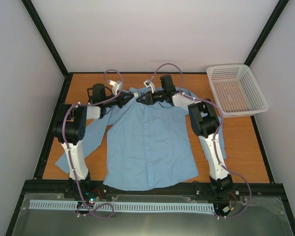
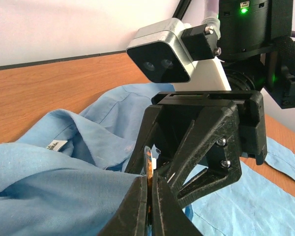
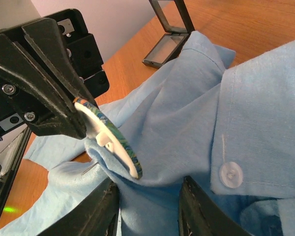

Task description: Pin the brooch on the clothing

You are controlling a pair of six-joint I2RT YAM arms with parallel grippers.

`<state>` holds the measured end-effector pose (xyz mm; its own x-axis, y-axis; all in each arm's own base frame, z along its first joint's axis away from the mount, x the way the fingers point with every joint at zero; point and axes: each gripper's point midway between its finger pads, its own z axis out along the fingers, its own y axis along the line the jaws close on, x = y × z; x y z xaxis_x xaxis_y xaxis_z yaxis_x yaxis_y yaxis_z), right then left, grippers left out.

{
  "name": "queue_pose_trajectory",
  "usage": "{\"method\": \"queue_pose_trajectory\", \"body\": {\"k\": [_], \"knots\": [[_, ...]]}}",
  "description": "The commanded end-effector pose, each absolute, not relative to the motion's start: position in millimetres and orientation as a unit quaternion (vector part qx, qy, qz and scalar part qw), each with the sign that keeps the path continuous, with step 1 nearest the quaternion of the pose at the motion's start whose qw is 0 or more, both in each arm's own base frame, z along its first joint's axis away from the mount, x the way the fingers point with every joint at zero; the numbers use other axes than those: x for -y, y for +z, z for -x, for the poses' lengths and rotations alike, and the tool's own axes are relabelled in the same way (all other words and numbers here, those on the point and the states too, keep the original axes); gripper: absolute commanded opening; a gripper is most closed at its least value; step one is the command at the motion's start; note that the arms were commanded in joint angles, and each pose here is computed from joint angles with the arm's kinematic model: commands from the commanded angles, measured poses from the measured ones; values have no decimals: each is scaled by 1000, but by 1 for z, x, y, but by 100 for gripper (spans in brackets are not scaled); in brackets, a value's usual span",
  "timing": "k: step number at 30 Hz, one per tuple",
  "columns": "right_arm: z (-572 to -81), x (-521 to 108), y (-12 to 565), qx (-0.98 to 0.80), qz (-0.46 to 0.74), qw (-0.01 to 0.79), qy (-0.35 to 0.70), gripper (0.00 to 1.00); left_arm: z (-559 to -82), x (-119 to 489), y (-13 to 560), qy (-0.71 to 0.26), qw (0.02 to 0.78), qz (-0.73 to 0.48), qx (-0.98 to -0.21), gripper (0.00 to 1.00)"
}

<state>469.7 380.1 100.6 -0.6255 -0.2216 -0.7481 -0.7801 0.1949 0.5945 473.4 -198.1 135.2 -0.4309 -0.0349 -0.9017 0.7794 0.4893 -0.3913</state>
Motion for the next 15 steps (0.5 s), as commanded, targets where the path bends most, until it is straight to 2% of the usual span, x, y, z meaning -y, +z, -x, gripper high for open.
{"method": "queue_pose_trajectory", "body": {"k": [1,15], "knots": [[-471,-387,97,-718,343,257,548,33,-469,199,141,-451,472,-270,-708,1],[-474,-391,106,-702,331,251,578,42,-458,204,135,-472,460,-288,-695,1]]}}
